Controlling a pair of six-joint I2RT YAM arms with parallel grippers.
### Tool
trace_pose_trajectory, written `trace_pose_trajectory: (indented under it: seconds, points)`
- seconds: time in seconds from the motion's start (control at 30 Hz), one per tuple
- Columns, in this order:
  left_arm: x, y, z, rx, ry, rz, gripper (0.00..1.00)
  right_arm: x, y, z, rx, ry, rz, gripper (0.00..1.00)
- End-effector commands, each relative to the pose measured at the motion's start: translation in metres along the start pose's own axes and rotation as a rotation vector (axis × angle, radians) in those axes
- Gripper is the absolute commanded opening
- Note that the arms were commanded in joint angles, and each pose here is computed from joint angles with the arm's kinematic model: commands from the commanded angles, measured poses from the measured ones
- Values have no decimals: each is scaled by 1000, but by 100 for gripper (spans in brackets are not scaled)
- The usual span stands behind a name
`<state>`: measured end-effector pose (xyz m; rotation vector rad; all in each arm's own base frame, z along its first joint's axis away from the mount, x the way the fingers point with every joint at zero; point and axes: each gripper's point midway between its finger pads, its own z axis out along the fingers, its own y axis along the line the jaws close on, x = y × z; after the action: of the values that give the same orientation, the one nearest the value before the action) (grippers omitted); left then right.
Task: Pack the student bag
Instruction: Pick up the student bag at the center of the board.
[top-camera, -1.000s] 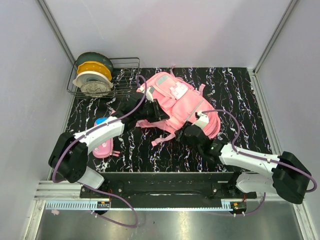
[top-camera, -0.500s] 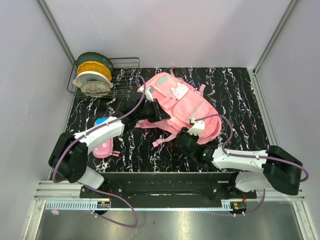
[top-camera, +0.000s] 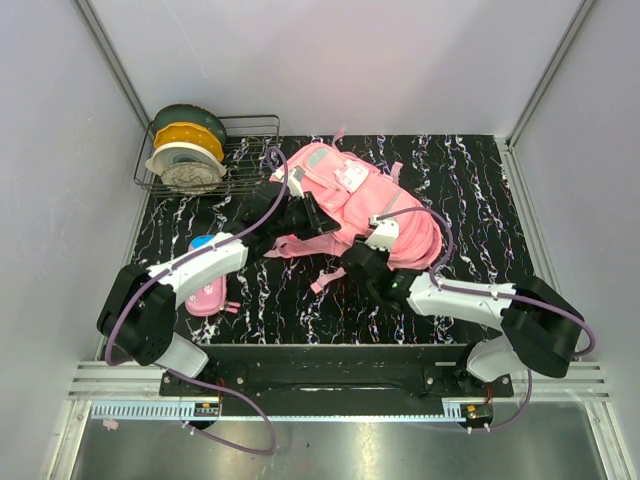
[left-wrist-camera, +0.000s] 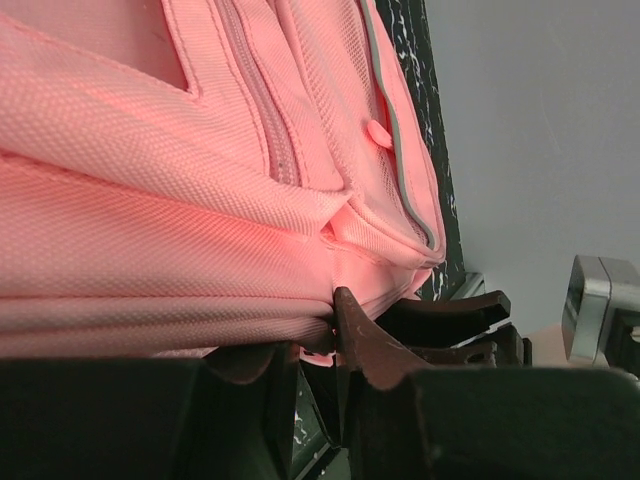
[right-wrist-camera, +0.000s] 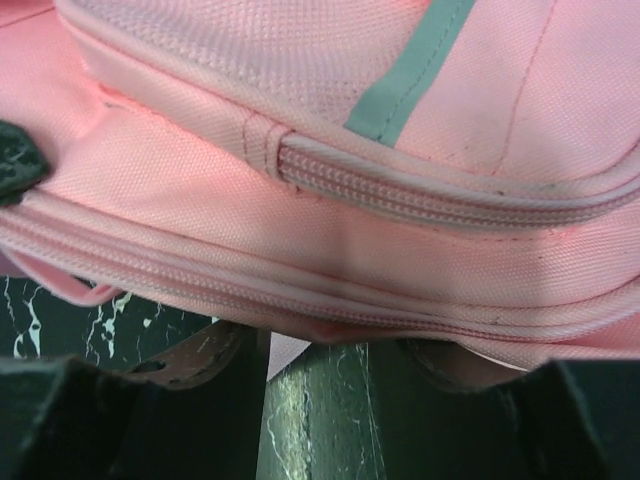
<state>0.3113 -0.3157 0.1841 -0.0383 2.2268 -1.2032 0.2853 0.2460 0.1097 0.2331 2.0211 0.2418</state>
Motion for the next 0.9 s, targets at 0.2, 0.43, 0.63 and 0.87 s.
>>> trace_pose_trajectory:
  seconds: [0.2,0.43,0.63,0.87]
  points:
    - [-5,-79,-28,293,14,101,10,-29,1,30,27,-23,-8,26]
    - [-2,-79,-28,301,29,106,9,-42,2,26,16,-45,-64,6]
    - [1,-79,-28,307,41,114,9,-54,6,22,-24,-55,-135,2]
    - [1,-81,-28,315,42,116,9,-59,16,26,-40,-47,-213,38]
